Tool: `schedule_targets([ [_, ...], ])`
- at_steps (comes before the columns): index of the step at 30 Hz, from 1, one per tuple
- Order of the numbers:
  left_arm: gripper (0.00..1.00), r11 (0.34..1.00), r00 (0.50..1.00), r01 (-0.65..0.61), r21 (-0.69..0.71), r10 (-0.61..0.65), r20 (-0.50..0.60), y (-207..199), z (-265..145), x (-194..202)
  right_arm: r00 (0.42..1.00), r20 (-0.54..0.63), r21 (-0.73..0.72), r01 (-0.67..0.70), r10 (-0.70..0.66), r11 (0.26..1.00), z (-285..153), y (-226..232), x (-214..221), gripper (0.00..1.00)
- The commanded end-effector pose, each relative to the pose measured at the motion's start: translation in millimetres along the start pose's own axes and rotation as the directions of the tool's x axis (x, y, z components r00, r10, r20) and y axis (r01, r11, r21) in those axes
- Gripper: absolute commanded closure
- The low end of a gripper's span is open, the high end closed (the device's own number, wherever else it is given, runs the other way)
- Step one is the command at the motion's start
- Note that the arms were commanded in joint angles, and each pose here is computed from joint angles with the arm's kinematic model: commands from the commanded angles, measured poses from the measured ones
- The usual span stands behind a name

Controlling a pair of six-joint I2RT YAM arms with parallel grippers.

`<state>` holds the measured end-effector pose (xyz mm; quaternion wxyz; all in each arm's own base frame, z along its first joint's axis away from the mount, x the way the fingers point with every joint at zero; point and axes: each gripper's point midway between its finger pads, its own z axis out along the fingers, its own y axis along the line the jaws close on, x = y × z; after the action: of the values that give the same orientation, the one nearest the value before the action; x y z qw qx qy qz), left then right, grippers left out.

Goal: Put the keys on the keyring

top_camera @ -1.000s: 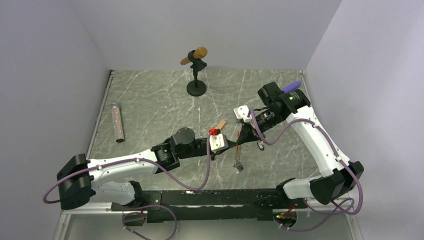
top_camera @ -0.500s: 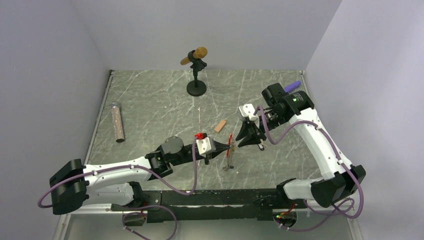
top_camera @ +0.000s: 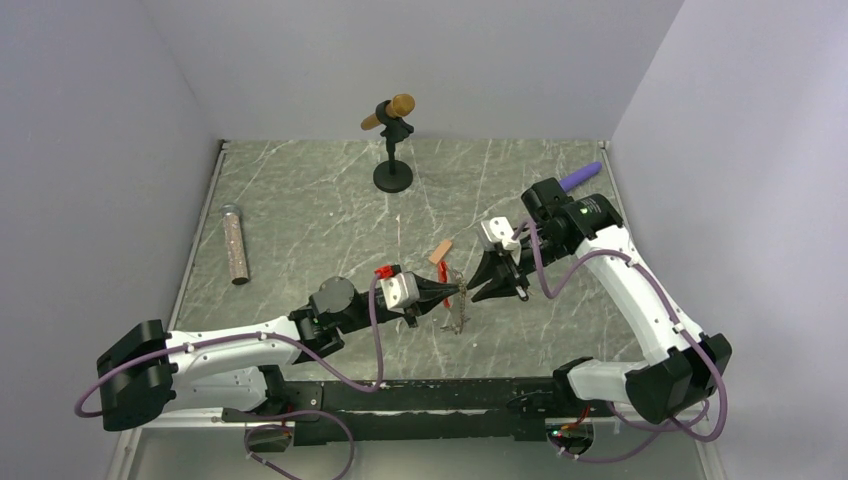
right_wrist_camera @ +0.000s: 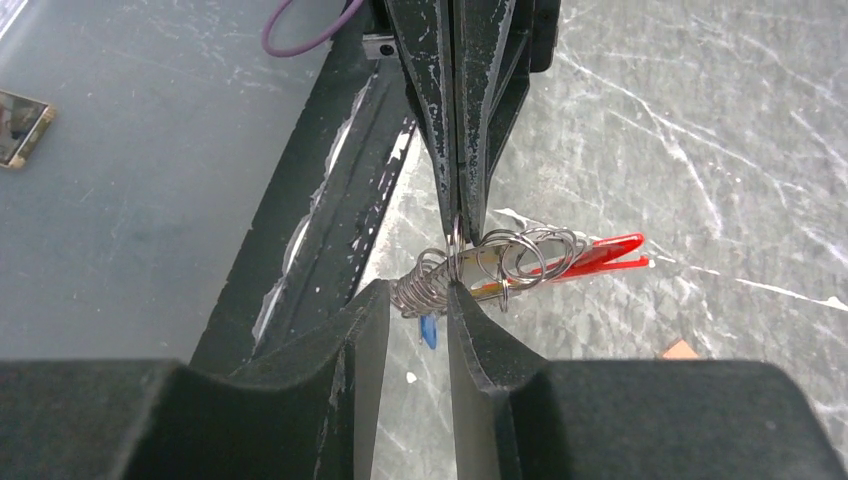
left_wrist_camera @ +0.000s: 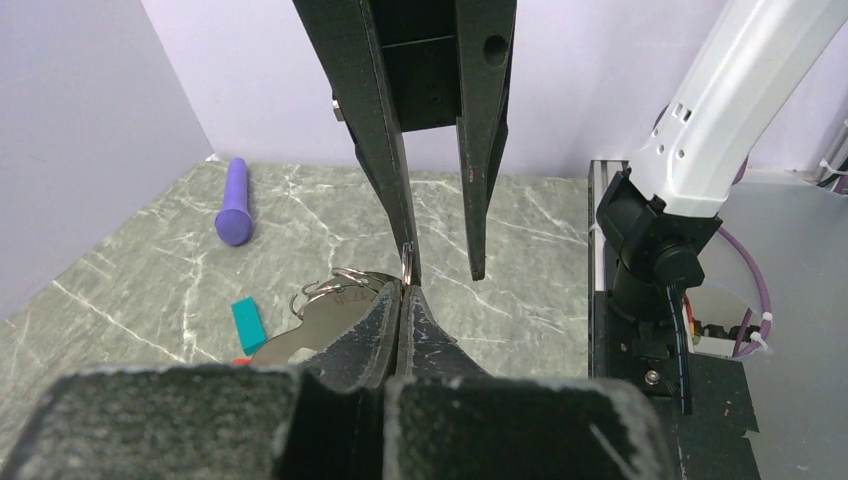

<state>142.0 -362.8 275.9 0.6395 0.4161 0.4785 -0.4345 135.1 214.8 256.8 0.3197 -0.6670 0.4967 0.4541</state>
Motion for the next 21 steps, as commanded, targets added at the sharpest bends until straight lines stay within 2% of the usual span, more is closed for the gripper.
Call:
schedule_targets([
  [1, 1.00, 1.000, 0.994, 0.007, 0.002, -0.007, 0.109, -0.7, 4.3, -30.4, 0.994, 0.076, 0.022, 0.074, -0.075, 0.997, -0.9, -3.1, -20.5, 0.69],
  [13, 1.00, 1.000, 0.993, 0.023, 0.014, -0.024, 0.112, -3.4, 3.4, -30.0, 0.995, 0.068, 0.045, 0.070, -0.073, 0.997, -4.1, -10.9, -26.9, 0.69],
  [21, 1.00, 1.000, 0.994, 0.023, 0.008, -0.023, 0.110, -3.0, 0.1, -29.9, 0.998, -0.005, 0.107, 0.060, -0.060, 0.992, -10.9, -25.2, -23.6, 0.67],
])
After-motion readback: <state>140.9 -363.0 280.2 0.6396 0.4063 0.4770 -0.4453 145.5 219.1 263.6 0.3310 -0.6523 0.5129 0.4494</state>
